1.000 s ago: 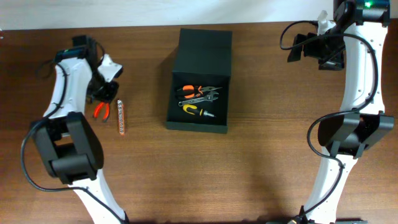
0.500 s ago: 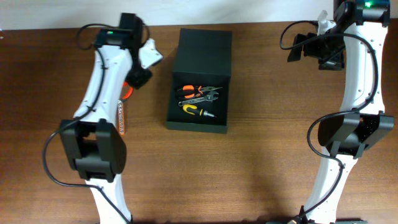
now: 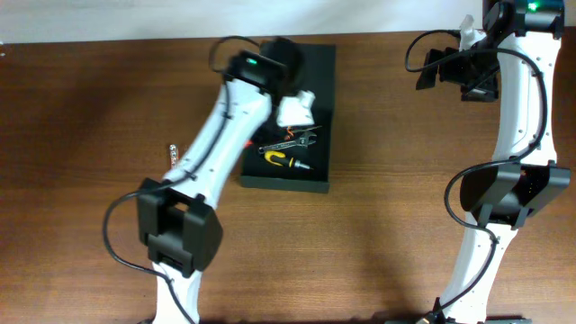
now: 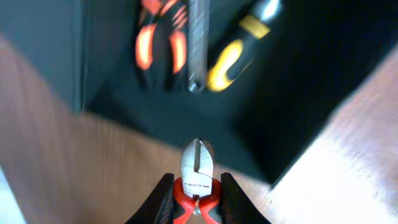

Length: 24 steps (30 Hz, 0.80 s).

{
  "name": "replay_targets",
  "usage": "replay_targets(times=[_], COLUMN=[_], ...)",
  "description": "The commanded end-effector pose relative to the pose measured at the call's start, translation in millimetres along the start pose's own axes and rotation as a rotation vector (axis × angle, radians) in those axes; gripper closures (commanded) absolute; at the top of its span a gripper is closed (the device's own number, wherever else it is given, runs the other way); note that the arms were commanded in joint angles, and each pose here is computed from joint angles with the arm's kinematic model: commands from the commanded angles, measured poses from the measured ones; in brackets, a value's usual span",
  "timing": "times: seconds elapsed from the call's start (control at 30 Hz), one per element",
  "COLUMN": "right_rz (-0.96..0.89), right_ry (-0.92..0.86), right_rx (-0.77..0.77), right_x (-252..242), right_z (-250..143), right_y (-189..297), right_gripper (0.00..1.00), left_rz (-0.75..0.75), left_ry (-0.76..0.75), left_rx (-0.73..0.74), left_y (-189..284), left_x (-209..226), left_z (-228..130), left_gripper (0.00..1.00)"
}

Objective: Pack container
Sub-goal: 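Lift the cutters with left gripper and carry them to the box, then lower the cutters into the box beside the screwdriver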

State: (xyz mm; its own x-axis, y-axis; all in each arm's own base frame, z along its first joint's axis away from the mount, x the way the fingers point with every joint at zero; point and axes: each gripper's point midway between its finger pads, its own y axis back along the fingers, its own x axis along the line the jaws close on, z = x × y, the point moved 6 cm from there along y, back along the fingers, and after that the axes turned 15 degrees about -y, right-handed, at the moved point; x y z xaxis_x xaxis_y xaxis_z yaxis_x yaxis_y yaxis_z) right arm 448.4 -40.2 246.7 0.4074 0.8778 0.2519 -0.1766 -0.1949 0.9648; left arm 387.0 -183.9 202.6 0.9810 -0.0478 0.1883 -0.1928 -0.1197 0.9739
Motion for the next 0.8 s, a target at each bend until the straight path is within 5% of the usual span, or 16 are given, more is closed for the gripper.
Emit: replay_targets(times=[0.0,0.4,0.77], right_rz=[0.014,0.013,0.012], right_ry=[0.001,0.001,0.000], right_rx=[-0.026,-0.023,-0.020], right_x=[2.2,2.1,1.8], right_z=[-4.4,-4.9,-5.6], right_y=[14.6,14.5,14.5], right_gripper=[0.01,0.01,0.01], left_rz=[0.002,-0.071,-0.115], left_ry=[-0.134,-0.289,-0.337], left_rx=[-0.043,-0.288,-0.304], left_y=[6.9,14.5,0.4], left_x=[-7.8,-26.2,-34.4], left_z=[23.9,62.5,63.5], left_gripper=[0.98,0.98,0.98])
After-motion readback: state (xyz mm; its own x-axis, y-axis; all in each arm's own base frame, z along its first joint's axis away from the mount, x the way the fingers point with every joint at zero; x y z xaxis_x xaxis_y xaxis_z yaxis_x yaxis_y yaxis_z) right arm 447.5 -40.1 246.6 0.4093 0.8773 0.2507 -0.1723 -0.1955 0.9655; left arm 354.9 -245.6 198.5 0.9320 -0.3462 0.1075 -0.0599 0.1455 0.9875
